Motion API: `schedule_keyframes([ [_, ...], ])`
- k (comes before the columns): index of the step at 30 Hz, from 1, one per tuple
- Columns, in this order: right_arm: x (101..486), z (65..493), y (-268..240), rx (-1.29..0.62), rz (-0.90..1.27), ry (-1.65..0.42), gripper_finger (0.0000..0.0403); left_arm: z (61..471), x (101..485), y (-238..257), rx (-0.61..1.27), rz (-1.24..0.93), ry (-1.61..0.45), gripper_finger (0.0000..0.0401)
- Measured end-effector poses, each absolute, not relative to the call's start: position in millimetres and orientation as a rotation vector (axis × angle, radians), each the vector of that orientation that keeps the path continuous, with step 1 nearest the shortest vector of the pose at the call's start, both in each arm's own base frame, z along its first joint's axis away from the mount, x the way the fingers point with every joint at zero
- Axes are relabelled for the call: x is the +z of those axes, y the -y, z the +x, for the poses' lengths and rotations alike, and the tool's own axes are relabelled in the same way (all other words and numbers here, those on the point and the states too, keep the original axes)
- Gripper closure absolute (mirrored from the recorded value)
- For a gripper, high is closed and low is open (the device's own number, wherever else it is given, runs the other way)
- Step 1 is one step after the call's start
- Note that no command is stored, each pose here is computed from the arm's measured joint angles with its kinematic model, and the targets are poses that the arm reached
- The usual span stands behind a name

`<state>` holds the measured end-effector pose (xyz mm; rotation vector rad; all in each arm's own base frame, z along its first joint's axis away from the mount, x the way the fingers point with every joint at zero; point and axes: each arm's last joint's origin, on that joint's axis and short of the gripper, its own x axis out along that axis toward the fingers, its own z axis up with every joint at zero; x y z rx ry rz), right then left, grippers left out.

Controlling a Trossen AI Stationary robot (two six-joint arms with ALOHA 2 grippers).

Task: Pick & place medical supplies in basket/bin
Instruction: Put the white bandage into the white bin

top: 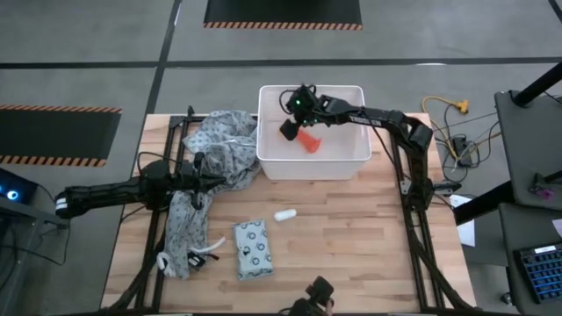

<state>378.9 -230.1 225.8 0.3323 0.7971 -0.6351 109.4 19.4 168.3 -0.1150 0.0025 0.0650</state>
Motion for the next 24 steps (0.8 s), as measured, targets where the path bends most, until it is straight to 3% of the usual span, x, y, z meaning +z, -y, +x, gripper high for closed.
schedule_keyframes([
  [6,267.8,381.4,230.9,-0.602,0.313,-0.823,0.0075,109.3,168.3,-19.4,0.065,-0.115,-0.002,0.0401],
  [12,315.4,381.5,226.5,-0.555,0.347,-0.789,0.0055,109.4,168.4,-19.4,0.065,-0.115,-0.002,0.0401],
  [18,364.2,385.8,195.5,-0.278,0.415,-0.745,0.0055,109.4,168.3,-19.4,0.065,-0.115,-0.002,0.0401],
  [24,393.5,405.5,119.2,0.000,0.161,-0.738,0.0066,109.4,168.3,-19.4,0.065,-0.115,-0.003,0.0401],
])
